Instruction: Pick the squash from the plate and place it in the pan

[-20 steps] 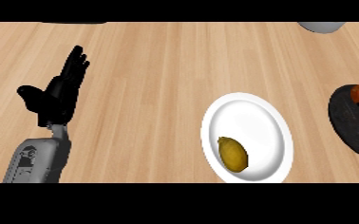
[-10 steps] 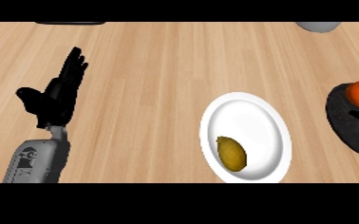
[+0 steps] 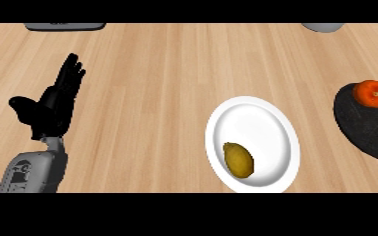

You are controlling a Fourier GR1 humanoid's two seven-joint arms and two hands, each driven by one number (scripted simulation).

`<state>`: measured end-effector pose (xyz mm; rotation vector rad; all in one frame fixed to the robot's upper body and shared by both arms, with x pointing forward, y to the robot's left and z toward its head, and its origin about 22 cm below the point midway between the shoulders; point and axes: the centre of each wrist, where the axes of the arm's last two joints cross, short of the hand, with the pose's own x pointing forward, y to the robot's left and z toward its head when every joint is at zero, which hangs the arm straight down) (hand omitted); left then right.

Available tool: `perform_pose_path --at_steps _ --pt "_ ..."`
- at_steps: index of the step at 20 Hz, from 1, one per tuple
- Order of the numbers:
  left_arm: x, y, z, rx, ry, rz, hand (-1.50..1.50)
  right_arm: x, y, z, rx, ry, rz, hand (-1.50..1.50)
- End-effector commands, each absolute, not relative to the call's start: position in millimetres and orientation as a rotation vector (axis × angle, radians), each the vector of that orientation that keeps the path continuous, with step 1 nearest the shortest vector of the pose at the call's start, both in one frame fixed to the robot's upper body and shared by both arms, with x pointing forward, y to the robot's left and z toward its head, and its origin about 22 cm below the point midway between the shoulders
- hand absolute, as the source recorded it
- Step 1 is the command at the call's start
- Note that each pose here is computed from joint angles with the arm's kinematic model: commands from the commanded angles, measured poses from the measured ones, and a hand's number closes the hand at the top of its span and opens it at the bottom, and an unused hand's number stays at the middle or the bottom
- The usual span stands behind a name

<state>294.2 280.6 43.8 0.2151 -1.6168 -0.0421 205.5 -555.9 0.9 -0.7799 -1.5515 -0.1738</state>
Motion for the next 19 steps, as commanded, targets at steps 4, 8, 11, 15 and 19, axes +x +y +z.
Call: perform_pose_path --at_steps 4,8,11,15,19 --pt "275 290 41 0.241 -1.603 -0.02 0.0 118 -591 6 -0.643 -1.67 -0.189 -1.5" --pt "284 297 54 0.266 -1.616 -0.021 0.0 87 -599 22 -0.636 -1.688 -0.135 -1.5" --pt "282 283 51 0.233 -1.598 -0.011 0.0 55 -591 14 -0.65 -1.668 -0.161 -1.5" --pt "291 280 56 0.239 -1.596 -0.026 0.0 26 -569 4 -0.599 -1.658 -0.144 -1.5" --pt "294 273 50 0.238 -1.608 -0.019 0.0 11 -553 41 -0.688 -1.617 -0.093 -1.5"
